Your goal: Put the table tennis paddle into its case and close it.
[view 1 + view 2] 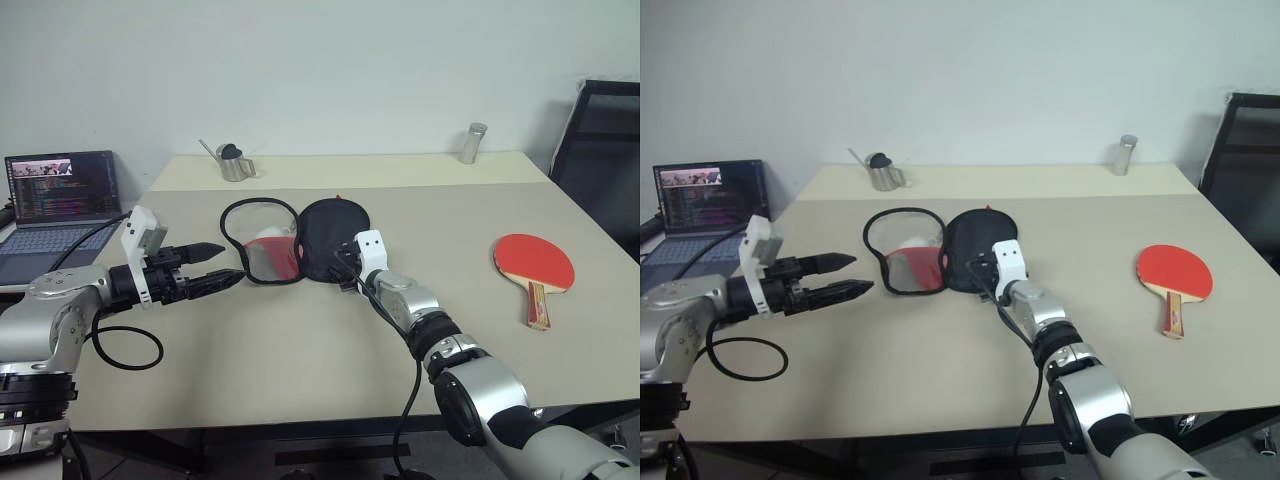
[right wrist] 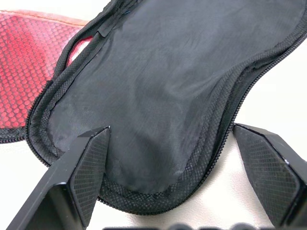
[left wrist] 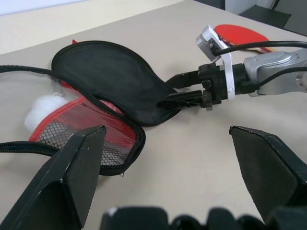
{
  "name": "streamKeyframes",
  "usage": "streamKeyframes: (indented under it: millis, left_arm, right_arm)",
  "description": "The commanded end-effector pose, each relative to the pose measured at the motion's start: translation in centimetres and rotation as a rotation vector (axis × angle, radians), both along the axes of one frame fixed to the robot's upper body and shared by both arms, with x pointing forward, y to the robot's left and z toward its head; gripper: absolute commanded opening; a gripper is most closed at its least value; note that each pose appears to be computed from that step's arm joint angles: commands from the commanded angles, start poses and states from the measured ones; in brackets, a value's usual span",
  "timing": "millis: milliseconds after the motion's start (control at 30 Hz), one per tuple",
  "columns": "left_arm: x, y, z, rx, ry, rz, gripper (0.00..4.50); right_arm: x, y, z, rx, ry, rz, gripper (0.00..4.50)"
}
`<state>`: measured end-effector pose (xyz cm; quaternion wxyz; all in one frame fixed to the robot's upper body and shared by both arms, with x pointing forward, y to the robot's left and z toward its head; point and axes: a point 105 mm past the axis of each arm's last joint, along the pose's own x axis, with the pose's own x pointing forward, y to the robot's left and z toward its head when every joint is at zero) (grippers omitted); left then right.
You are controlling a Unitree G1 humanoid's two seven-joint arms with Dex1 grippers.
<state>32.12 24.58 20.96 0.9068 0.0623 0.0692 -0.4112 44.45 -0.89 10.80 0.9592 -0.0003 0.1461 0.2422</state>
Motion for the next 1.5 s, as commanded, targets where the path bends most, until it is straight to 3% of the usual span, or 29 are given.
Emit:
streamKeyframes:
  millis: [33,167,467,567,733,1000,1200,1500]
  left_arm:
    - [-0.5,0.1,1.3,0.022,-0.072,-0.007,4.5]
    - [-0.7,0.1,1.1,0.025,-0.071,-0.012,4.5]
    - [-1.0,-0.3,0.4,0.042,-0.066,-0.037,4.5]
    - [-1.3,-0.7,0.1,0.052,-0.061,-0.061,4.5]
    - [-2.1,-1.8,-1.0,0.088,-0.035,-0.118,4.5]
    - [-3.0,-5.7,-1.6,0.08,-0.039,-0.265,4.5]
    - [-2.6,-8.1,-0.6,0.075,-0.076,-0.37,4.5]
    - [-1.5,-8.7,0.4,0.093,-0.107,-0.412,4.5]
  right_arm:
    - [-0.2,0.7,0.4,0.004,-0.002,0.024,4.44]
    - [-0.5,1.5,0.6,0.011,-0.013,0.061,3.91]
    - [-1.1,3.2,0.7,-0.011,-0.036,0.111,0.85]
    - [-1.2,3.5,0.9,-0.018,-0.046,0.113,0.08]
    - [-0.9,2.5,1.6,-0.024,-0.063,0.105,0.08]
    - [-1.2,-3.9,2.8,-0.033,-0.028,0.057,0.08]
    - [-3.2,-8.4,3.4,-0.043,0.025,0.017,0.08]
    - [-7.4,-12.1,2.8,-0.008,0.113,-0.082,0.08]
